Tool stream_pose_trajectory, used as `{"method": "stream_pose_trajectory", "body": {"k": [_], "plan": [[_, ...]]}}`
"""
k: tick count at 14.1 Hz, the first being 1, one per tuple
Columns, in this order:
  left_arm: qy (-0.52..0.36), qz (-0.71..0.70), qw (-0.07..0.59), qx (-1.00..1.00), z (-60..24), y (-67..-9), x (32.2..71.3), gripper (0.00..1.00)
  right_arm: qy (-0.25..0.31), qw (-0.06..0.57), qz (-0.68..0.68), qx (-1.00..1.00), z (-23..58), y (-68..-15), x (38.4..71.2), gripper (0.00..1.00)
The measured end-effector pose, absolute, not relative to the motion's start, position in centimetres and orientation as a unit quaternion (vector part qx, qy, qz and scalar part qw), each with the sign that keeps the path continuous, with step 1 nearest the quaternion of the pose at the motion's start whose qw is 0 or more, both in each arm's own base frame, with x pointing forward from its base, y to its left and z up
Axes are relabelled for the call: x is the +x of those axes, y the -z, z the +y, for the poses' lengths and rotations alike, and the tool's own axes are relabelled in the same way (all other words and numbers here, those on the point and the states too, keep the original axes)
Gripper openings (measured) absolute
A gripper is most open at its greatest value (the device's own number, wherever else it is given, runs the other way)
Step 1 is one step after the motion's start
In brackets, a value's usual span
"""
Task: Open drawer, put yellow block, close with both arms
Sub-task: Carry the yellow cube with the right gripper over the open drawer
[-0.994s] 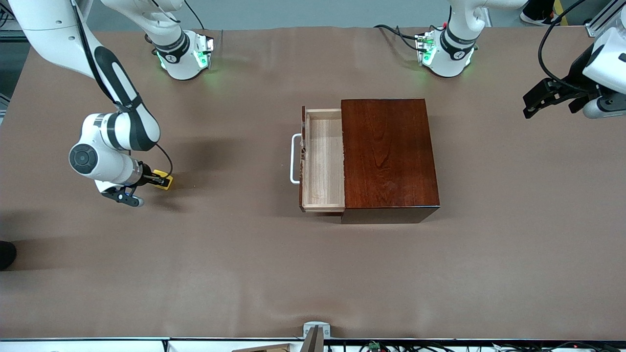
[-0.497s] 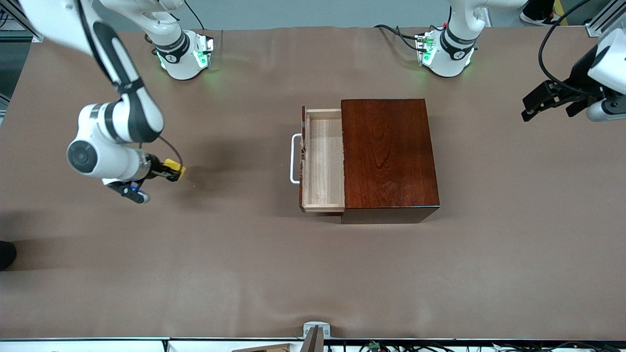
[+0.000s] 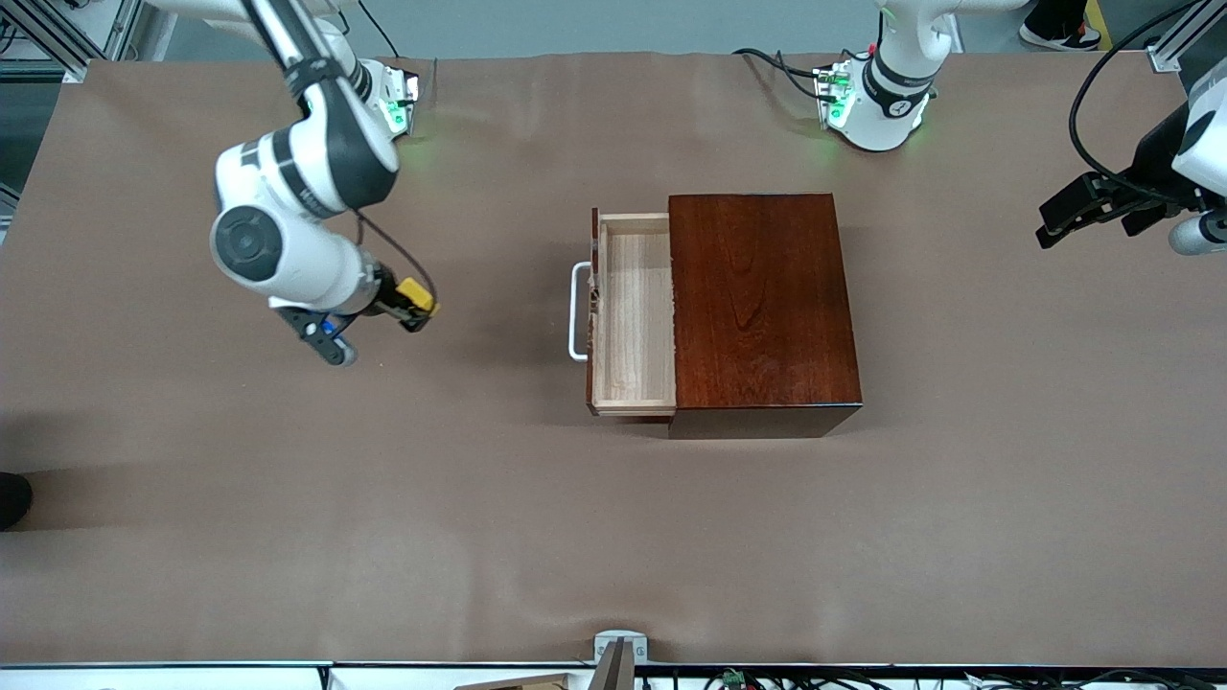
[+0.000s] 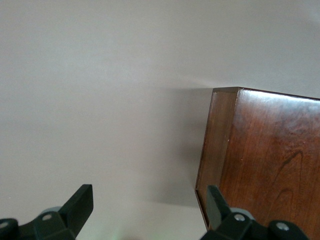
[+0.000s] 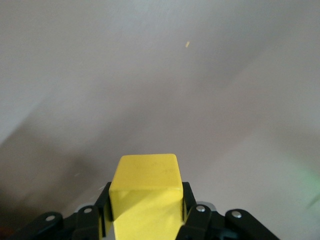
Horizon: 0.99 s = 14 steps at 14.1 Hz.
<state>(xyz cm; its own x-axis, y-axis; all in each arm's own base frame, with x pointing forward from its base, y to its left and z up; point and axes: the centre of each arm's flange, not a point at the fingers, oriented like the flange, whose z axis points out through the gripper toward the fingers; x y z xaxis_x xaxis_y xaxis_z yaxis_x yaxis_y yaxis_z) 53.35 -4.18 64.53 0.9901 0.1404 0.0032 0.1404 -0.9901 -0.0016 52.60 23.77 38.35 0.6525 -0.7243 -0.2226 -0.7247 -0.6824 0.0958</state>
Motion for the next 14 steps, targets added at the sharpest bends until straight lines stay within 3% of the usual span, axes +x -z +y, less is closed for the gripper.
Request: {"method": "stream_pose_trajectory", "body": {"k": [7,14], "plan": [[0.001,-0.07,0.001,-0.998,-4.2,-64.7,53.3,1.0,-0.091,0.031,0.523,-0.847,37.7,-45.4,49.1,0.56],[0.002,-0.072,0.001,-0.997,-4.1,-64.9,53.2,1.0,-0.117,0.028,0.621,-0.775,45.8,-43.8,48.3,0.56]]}}
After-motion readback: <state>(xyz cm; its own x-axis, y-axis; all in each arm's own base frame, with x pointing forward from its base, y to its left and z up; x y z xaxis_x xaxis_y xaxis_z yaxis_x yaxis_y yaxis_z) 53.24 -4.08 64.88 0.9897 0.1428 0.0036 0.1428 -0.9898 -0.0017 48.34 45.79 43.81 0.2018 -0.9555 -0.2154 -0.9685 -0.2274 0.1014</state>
